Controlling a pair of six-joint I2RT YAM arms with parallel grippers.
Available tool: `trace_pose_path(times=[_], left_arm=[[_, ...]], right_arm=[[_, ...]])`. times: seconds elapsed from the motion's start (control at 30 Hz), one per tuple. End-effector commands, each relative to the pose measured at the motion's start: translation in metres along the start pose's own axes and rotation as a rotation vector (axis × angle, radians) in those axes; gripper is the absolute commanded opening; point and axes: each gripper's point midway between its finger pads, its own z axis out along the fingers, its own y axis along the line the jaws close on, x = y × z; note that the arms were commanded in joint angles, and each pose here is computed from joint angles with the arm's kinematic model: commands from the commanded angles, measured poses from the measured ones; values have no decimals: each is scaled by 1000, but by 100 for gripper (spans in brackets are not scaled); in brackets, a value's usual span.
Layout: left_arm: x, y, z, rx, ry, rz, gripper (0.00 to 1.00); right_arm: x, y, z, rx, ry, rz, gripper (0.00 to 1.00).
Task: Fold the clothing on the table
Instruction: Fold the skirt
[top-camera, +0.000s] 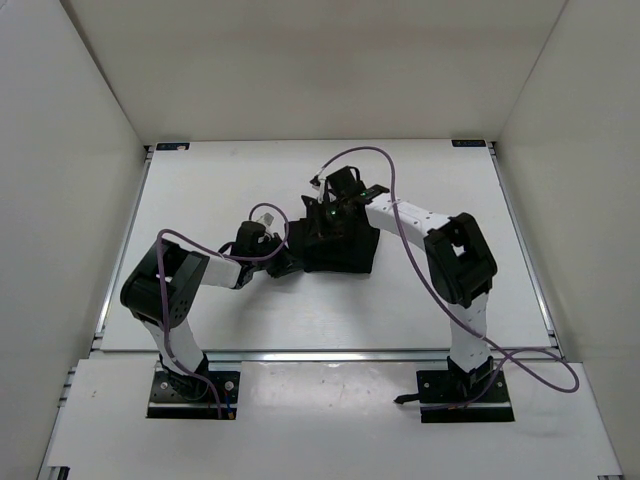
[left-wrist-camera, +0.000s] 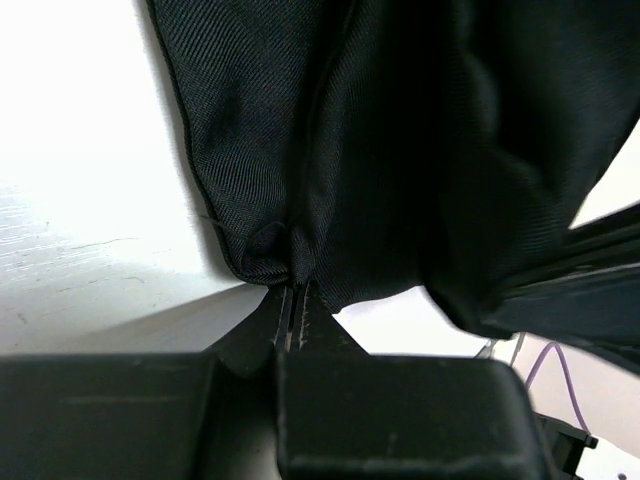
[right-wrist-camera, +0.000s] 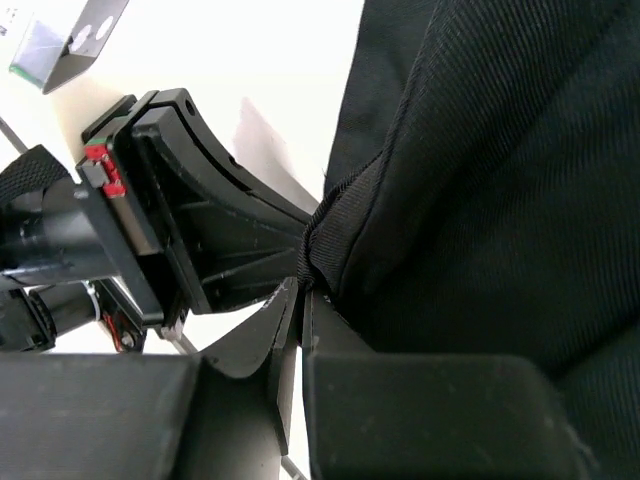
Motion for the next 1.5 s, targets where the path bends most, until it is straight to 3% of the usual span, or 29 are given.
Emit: trace_pose_path(times=[0.0, 0.23, 0.27, 0.33, 0.37, 0.4, 0.53, 0.67, 0.7, 0.73, 0.83, 0.97, 1.07, 1.17, 1.27, 1.37, 1.43, 1.47], left_arm=[[6, 13, -3, -33, 16, -4, 0], [9, 17, -5, -43, 15, -11, 0], [8, 17, -5, -36, 15, -8, 0], [5, 16, -6, -33, 10, -14, 6], [5, 17, -7, -30, 14, -22, 17], [5, 18, -8, -27, 15, -29, 30], [-5, 6, -20, 2, -12, -32, 59], [-14, 11, -41, -51, -64, -27, 77], [-14, 14, -49, -52, -72, -30, 93], [-17, 21, -54, -58, -78, -40, 99], [-12, 26, -75, -39, -60, -55, 99], [-10, 11, -108, -36, -51, 73, 99], [-18, -6, -134, -45, -104, 158, 99], [-30, -26, -158, -25, -186, 217, 99], [-37, -21, -172, -81, -242, 253, 99], [-32, -7, -174, -160, -197, 293, 98], [-22, 9, -171, -233, -104, 309, 98], [-21, 20, -172, -304, -77, 311, 99]], right_arm=[[-3, 31, 2, -96, 28, -53, 0], [18, 35, 19, -144, 142, -67, 3], [21, 33, 19, -115, 155, -71, 6], [11, 36, 13, -84, 141, -104, 25], [7, 40, 8, -80, 126, -120, 38], [-2, 44, 0, -76, 96, -138, 43], [-31, 76, -43, -84, -77, -231, 53], [-55, 94, -99, -68, -302, -306, 68], [-62, 103, -122, -69, -366, -321, 71], [-69, 102, -146, -52, -433, -322, 72], [-69, 86, -191, -1, -532, -307, 75], [-52, 36, -239, 110, -614, -246, 76], [-29, -6, -250, 180, -629, -178, 77], [-15, -33, -251, 246, -616, -156, 76], [-11, -48, -242, 274, -582, -151, 79], [-21, -63, -231, 342, -508, -170, 83], [-42, -66, -220, 421, -480, -214, 85], [-50, -56, -216, 425, -467, -241, 90]])
